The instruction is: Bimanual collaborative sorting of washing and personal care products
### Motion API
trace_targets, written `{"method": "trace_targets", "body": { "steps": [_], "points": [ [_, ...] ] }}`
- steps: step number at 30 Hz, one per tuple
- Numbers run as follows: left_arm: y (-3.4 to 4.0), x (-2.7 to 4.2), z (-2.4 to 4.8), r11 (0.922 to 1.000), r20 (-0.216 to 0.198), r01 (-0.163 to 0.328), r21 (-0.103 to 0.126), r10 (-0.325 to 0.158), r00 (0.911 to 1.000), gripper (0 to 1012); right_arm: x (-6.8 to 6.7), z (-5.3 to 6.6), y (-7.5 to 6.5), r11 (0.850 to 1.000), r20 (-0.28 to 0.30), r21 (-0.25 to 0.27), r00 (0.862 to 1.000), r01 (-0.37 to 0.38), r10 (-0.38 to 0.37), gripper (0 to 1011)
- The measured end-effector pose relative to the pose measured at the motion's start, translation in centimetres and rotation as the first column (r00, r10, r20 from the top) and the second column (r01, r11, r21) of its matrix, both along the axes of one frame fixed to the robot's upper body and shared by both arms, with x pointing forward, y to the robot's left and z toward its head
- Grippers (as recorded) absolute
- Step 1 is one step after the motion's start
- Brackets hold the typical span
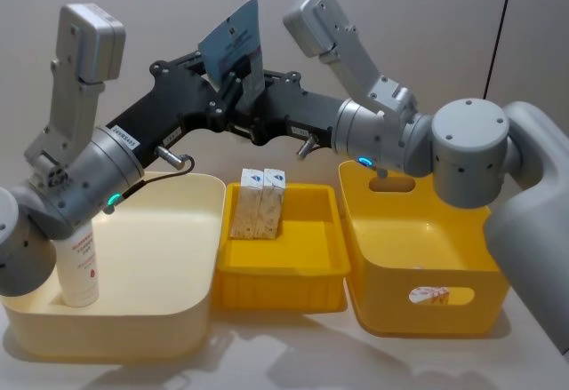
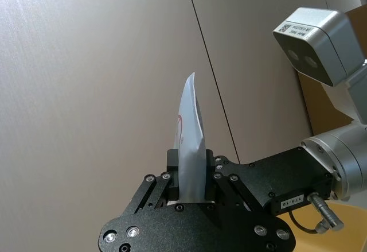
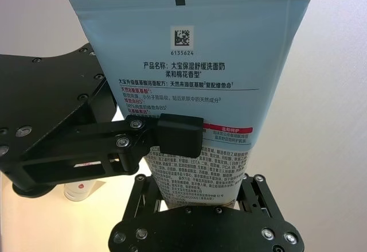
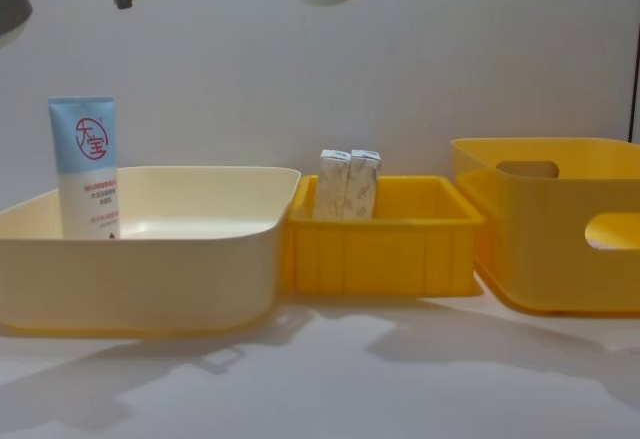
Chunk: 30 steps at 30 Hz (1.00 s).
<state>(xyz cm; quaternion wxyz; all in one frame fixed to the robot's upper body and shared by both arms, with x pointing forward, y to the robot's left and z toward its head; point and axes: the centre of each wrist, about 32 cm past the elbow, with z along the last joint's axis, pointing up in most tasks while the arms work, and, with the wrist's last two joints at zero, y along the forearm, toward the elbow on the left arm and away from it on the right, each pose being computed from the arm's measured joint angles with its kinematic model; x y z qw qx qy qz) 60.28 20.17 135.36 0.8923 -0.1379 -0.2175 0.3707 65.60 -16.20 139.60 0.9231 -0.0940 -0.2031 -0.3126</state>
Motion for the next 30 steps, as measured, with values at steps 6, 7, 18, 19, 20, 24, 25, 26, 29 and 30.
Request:
{"method": "trace_targets", "body": {
  "steps": [6,7,18,19,20,24,25,26,29,30],
  "points": [
    [0.00,0.00,0.00,1.0000,0.000,0.000,0.000,0.000,1.0000,227,0.00,0.02,0.00,1.000,0.000,0.000,1.000,0.000,0.000,545],
    [0.00,0.00,0.00,1.0000,0.000,0.000,0.000,0.000,1.0000,229,0.00,0.02,0.00,1.000,0.000,0.000,1.000,0.000,0.000,545],
    [-0.01,0.00,-0.01,1.0000,0.000,0.000,0.000,0.000,1.0000,433,0.00,0.02,0.00,1.000,0.000,0.000,1.000,0.000,0.000,544],
    [-0.01,0.00,-0.01,1.0000,0.000,0.000,0.000,0.000,1.0000,455,0.00,0.02,0.00,1.000,0.000,0.000,1.000,0.000,0.000,544],
    [-0.01,0.00,-0.01,1.0000,0.000,0.000,0.000,0.000,1.0000,490,0.00,0.02,0.00,1.000,0.000,0.000,1.000,0.000,0.000,544],
    [-0.01,0.00,-0.01,1.0000,0.000,0.000,0.000,0.000,1.0000,604,0.00,0.02,0.00,1.000,0.000,0.000,1.000,0.000,0.000,544],
    [0.00,0.00,-0.01,1.0000,0.000,0.000,0.000,0.000,1.0000,651,0.00,0.02,-0.01,1.000,0.000,0.000,1.000,0.000,0.000,544],
    [0.00,0.00,-0.01,1.0000,0.000,0.000,0.000,0.000,1.0000,671,0.00,0.02,-0.02,1.000,0.000,0.000,1.000,0.000,0.000,544],
    [0.00,0.00,0.00,1.0000,0.000,0.000,0.000,0.000,1.0000,771,0.00,0.01,-0.08,1.000,0.000,0.001,1.000,0.004,-0.004,544],
    [0.00,0.00,0.00,1.0000,0.000,0.000,0.000,0.000,1.0000,802,-0.02,-0.01,-0.16,1.000,0.001,0.002,1.000,0.010,-0.010,544]
  ]
}}
